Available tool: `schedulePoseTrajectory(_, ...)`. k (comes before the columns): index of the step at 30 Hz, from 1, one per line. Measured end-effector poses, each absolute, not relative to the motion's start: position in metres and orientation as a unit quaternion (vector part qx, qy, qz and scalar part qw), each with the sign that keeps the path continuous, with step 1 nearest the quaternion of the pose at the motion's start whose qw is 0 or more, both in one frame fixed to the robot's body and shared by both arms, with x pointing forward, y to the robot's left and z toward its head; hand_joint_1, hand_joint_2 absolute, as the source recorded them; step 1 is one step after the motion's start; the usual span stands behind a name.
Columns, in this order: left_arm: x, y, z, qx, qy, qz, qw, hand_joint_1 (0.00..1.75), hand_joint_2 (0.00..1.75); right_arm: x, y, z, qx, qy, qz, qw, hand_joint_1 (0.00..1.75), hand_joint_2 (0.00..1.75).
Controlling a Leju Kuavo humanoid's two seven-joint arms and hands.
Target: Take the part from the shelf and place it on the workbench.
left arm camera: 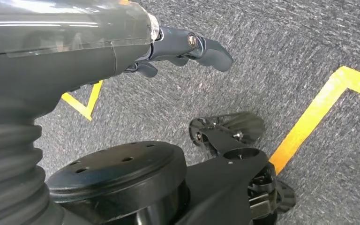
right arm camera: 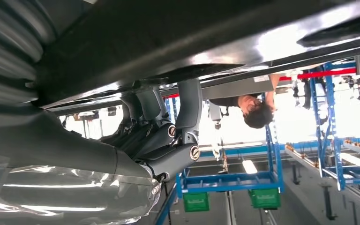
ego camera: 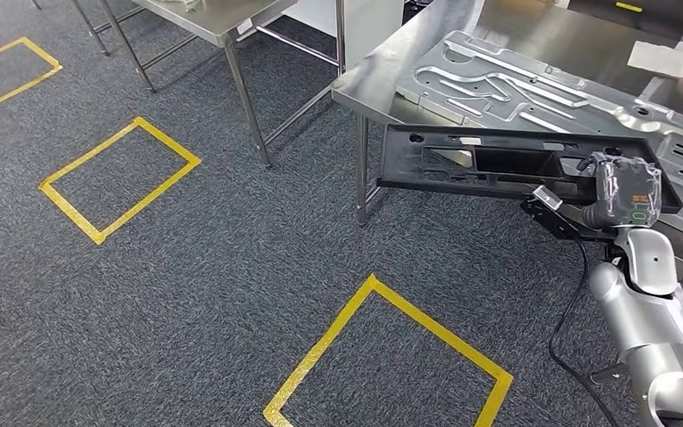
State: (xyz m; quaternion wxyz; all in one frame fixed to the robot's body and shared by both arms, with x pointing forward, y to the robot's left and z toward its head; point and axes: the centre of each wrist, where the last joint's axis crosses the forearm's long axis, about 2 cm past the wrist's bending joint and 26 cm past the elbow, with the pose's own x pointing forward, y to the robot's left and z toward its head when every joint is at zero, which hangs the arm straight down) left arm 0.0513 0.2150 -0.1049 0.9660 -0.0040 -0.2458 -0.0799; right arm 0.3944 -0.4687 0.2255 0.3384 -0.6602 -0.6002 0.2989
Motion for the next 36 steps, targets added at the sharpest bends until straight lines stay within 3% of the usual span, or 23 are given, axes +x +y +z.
schedulePoseTrajectory(21,0.048,0.215,-0.105,-0.005,-0.237,-0.08,0.968,0.0,1.75,0.437,-0.43,0.251,-0.633,-0.631,0.307,0.326,1.75,1.75)
schedulePoseTrajectory(36,0.046,0.215,-0.106,-0.012,-0.24,-0.089,0.967,0.0,1.75,0.443,-0.424,0.242,-0.629,-0.63,0.303,0.341,1.75,1.75)
